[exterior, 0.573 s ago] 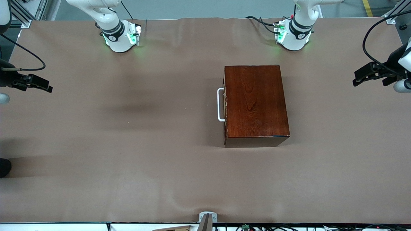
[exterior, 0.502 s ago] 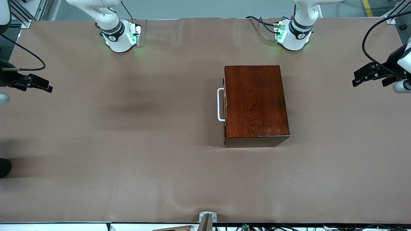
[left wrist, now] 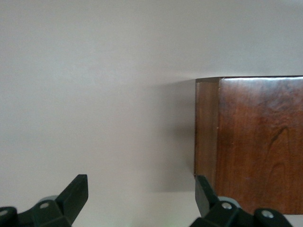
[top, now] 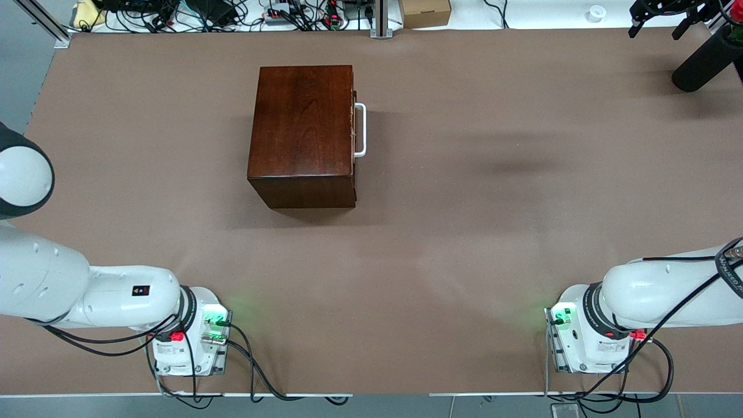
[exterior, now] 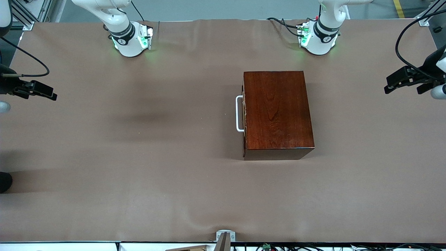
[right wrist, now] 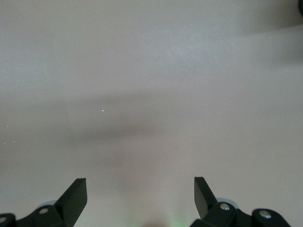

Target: Open drawer, take yellow block, close drawer

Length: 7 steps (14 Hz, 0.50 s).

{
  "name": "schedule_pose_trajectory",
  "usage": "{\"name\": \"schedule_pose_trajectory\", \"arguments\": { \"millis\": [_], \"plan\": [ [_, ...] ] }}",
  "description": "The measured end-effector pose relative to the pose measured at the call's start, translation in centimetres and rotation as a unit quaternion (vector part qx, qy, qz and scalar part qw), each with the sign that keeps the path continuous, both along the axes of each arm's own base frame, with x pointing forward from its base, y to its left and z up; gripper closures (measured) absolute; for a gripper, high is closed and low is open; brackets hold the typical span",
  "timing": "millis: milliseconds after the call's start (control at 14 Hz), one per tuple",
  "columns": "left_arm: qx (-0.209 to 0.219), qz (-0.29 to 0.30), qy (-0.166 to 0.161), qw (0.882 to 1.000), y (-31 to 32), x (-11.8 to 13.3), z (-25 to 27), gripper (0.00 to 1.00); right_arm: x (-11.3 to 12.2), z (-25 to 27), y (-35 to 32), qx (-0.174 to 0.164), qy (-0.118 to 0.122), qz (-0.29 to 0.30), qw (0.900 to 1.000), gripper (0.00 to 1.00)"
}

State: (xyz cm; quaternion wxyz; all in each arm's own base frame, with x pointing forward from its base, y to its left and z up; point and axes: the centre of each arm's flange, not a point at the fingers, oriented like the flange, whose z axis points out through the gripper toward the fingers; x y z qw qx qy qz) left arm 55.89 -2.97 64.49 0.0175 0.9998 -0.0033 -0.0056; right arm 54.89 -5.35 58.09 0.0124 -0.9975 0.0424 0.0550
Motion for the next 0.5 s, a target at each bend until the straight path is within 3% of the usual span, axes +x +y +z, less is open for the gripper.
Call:
{"name": "schedule_pose_trajectory", "arguments": {
  "millis": [502],
  "plan": [
    [-0.012,0.022,0.013,1.000,-15.9,2.5,-4.2,0.00,0.0,0.0,0.0,0.000,0.001,0.000,1.000,0.00]
  ]
}}
